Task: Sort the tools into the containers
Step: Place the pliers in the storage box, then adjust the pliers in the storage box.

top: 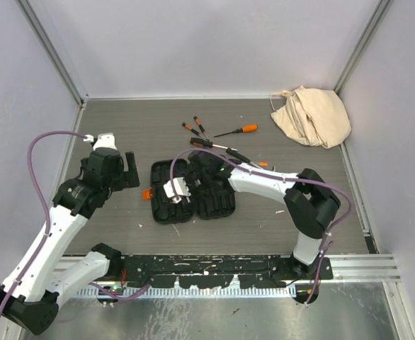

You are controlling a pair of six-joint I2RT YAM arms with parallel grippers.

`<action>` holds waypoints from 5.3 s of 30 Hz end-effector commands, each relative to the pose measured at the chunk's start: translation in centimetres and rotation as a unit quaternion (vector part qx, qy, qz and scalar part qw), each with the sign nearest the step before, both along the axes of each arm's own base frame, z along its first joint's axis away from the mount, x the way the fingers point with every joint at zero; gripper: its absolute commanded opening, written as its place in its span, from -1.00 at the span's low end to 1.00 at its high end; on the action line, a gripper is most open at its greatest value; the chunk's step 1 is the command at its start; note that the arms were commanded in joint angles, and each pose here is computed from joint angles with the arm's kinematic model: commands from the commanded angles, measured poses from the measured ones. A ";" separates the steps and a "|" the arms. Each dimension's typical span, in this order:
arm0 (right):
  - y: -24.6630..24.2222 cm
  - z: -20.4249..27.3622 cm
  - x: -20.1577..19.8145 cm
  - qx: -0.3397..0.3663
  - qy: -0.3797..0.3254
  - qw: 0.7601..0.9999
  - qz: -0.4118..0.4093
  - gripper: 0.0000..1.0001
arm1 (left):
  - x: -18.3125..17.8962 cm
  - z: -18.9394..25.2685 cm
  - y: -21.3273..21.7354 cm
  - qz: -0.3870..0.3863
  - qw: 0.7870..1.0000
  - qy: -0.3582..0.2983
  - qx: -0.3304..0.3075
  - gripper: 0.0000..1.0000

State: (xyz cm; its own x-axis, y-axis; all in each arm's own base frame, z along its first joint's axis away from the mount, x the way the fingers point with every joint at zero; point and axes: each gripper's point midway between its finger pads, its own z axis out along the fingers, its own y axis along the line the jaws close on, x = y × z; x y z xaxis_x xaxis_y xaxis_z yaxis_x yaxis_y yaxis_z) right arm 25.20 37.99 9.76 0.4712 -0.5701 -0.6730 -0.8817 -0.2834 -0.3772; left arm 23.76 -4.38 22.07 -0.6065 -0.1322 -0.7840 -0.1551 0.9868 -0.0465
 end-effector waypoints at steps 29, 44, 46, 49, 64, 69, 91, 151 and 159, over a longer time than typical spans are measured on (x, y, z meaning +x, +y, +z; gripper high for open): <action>3.5 4.1 -0.3 -0.037 -0.205 0.961 0.183 0.55 | 0.5 -0.9 -0.1 -0.008 1.000 0.013 0.012 0.97; -6.2 8.3 -1.6 0.274 0.189 0.836 -0.436 0.51 | 3.1 -1.7 -9.3 -0.096 0.993 0.035 -0.058 0.94; -8.0 7.3 -1.7 0.262 0.224 0.793 -0.502 0.51 | 3.4 -2.6 -10.6 -0.105 0.992 0.045 -0.057 0.94; -9.9 5.8 -2.7 0.246 0.273 0.737 -0.567 0.51 | 3.8 -4.0 -12.3 -0.121 0.989 0.059 -0.055 0.93; -10.9 2.7 -5.9 0.255 0.386 0.663 -0.589 0.26 | 4.5 -12.3 -17.6 -0.187 0.967 0.171 -0.037 0.48; -10.6 2.3 -5.8 0.244 0.387 0.662 -0.593 0.21 | 4.6 -14.3 -17.8 -0.187 0.964 0.189 -0.026 0.39; -9.4 0.8 -6.0 0.215 0.408 0.659 -0.595 0.16 | 4.0 -16.7 -15.9 -0.178 0.961 0.210 0.021 0.22; -9.5 -0.5 -6.3 0.191 0.415 0.648 -0.610 0.17 | 7.2 -14.5 -9.5 0.030 0.982 0.179 0.043 0.01; -9.3 -0.6 -6.3 0.188 0.416 0.648 -0.610 0.17 | 7.5 -12.9 -9.5 0.023 0.985 0.165 0.041 0.22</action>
